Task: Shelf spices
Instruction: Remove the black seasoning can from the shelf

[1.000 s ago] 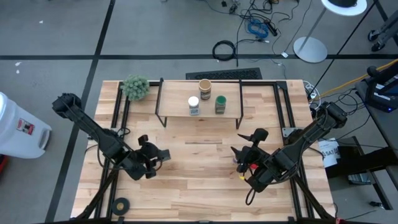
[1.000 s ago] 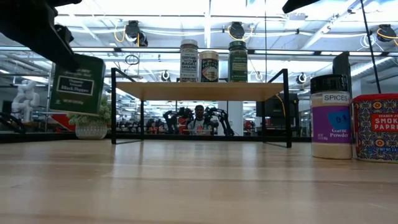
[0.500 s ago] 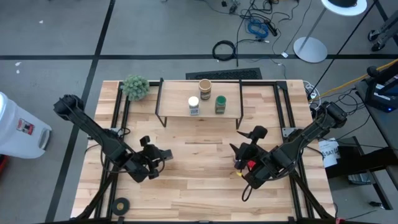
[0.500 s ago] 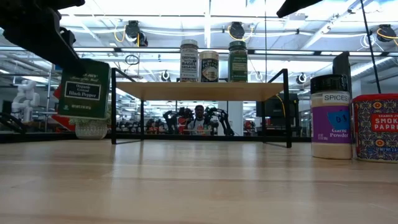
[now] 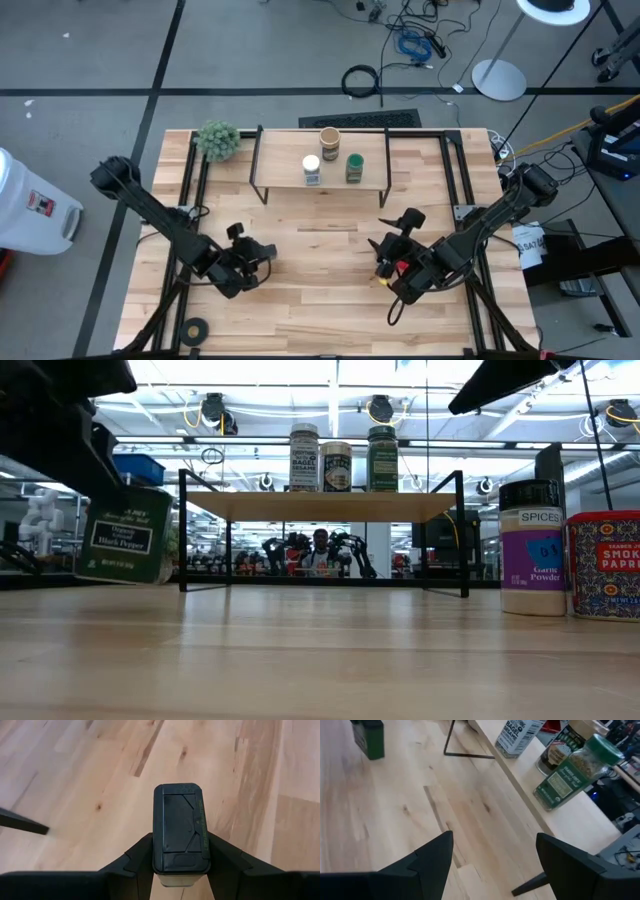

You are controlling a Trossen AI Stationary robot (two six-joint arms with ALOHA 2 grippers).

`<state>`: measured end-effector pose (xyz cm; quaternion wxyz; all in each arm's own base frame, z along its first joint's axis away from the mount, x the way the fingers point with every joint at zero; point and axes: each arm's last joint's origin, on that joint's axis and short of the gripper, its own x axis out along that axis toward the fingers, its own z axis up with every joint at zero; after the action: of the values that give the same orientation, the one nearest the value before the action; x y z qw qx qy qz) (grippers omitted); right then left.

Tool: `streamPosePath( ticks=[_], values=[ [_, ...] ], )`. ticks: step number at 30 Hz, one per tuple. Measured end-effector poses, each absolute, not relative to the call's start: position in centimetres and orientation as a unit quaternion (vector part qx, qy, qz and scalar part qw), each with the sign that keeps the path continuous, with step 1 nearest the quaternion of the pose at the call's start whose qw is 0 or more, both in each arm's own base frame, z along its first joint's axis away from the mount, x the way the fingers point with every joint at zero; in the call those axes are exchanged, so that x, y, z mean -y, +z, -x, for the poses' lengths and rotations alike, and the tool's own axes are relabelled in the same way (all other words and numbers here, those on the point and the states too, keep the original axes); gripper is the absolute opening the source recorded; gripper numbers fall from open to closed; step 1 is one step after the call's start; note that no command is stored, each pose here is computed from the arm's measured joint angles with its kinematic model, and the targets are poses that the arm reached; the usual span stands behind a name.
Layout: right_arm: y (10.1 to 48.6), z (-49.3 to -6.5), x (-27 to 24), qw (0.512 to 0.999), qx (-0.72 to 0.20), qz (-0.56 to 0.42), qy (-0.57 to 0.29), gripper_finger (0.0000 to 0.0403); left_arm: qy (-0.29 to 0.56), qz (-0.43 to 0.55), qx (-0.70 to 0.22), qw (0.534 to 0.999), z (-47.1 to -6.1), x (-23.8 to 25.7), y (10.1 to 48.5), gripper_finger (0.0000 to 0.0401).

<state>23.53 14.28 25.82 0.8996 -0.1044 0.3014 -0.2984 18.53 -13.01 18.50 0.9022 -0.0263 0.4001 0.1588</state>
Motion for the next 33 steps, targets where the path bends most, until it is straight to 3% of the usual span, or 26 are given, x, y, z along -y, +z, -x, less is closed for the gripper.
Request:
streamPosePath(
  ticks=[24, 33],
  values=[
    [25.9, -23.8, -14.5, 0.904, -0.297, 0.107, -0.289, 0.0272, 0.228, -0.001, -0.397, 0.889, -17.4, 11.8, 15.1, 0.0151],
    [25.9, -23.8, -14.5, 0.903, -0.298, 0.108, -0.288, 0.0272, 0.203, 0.018, -0.390, 0.898, -17.3, 11.8, 16.0, 0.0151]
  ],
)
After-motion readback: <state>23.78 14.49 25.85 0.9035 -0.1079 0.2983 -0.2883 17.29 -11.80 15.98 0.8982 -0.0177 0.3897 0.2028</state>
